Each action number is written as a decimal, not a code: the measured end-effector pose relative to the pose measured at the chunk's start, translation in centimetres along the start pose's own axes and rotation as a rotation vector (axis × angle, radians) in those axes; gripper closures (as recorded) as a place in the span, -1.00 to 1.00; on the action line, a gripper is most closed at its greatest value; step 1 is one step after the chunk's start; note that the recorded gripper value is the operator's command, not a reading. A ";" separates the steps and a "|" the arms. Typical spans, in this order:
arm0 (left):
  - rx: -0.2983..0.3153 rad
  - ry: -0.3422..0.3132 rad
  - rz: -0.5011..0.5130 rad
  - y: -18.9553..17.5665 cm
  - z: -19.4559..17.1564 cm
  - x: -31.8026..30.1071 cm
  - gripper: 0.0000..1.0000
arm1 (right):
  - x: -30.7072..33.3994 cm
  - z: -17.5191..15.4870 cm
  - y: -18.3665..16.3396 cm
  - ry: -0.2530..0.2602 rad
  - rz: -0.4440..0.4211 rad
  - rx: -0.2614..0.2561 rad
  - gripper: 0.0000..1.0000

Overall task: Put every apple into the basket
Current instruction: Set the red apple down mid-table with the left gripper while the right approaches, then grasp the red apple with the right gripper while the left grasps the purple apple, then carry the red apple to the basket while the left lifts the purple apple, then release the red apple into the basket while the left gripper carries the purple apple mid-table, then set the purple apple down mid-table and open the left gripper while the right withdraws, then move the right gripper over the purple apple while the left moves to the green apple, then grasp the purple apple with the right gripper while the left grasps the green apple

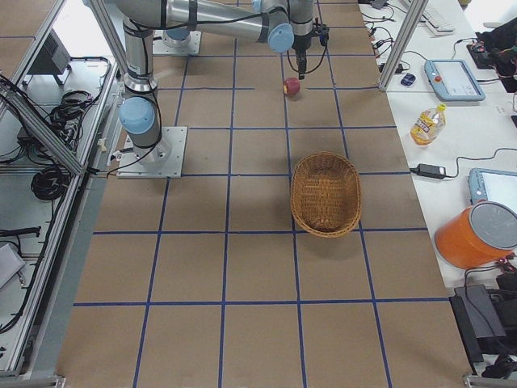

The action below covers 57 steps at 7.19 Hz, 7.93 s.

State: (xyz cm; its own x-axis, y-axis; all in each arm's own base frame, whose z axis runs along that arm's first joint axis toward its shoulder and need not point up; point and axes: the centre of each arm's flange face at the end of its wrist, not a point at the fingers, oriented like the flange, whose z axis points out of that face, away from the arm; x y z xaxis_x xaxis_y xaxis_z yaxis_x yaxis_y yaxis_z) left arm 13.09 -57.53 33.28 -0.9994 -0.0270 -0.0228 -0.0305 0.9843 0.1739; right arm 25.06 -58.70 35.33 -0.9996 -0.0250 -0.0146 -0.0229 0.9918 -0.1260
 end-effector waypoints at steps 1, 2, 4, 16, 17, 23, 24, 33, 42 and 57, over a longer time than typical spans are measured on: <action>-0.023 0.022 0.022 0.8 1.7 -4.6 -1.00 | -2.5 3.1 -1.2 -0.002 0.000 -0.011 -1.00; -0.028 0.028 0.039 1.0 3.6 -6.8 -1.00 | -4.4 5.6 -1.7 -0.006 -0.014 -0.035 -1.00; -0.018 0.013 0.070 1.0 7.2 -10.0 -1.00 | -6.5 8.4 -1.2 -0.020 -0.059 -0.098 -1.00; -0.103 0.071 0.092 1.2 15.4 -12.3 -0.72 | -7.9 13.9 -0.2 -0.038 -0.111 -0.239 1.00; -0.095 0.066 0.097 1.2 15.0 -12.3 -0.37 | -6.6 10.6 -0.6 -0.037 -0.092 -0.227 1.00; -0.063 0.067 0.180 -1.2 4.7 0.6 -0.19 | 32.7 -2.3 -4.0 0.067 0.022 -0.226 1.00; -0.046 0.102 0.155 -2.1 3.5 7.5 -0.19 | 37.4 -1.1 -3.9 0.072 0.014 -0.214 1.00; 0.163 0.202 -0.162 0.2 10.4 49.1 -1.00 | 40.6 5.6 -6.4 0.065 -0.048 -0.184 -1.00; 0.163 -0.039 -0.063 -4.4 -3.2 18.7 -1.00 | 8.4 -1.3 -4.9 -0.035 0.035 -0.121 -1.00; 0.098 -0.305 0.091 -12.5 10.9 -3.6 -1.00 | -8.3 13.5 0.3 -0.088 -0.185 -0.238 -1.00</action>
State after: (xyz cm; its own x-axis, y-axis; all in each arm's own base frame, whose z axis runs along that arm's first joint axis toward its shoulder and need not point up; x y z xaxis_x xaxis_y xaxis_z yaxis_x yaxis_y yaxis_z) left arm 17.23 -67.84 20.43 -0.9460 0.1012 -0.3079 0.0758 0.9927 0.0935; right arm 33.54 -59.85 22.04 -0.9729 -0.2084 -0.1001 -0.2184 0.9706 0.1013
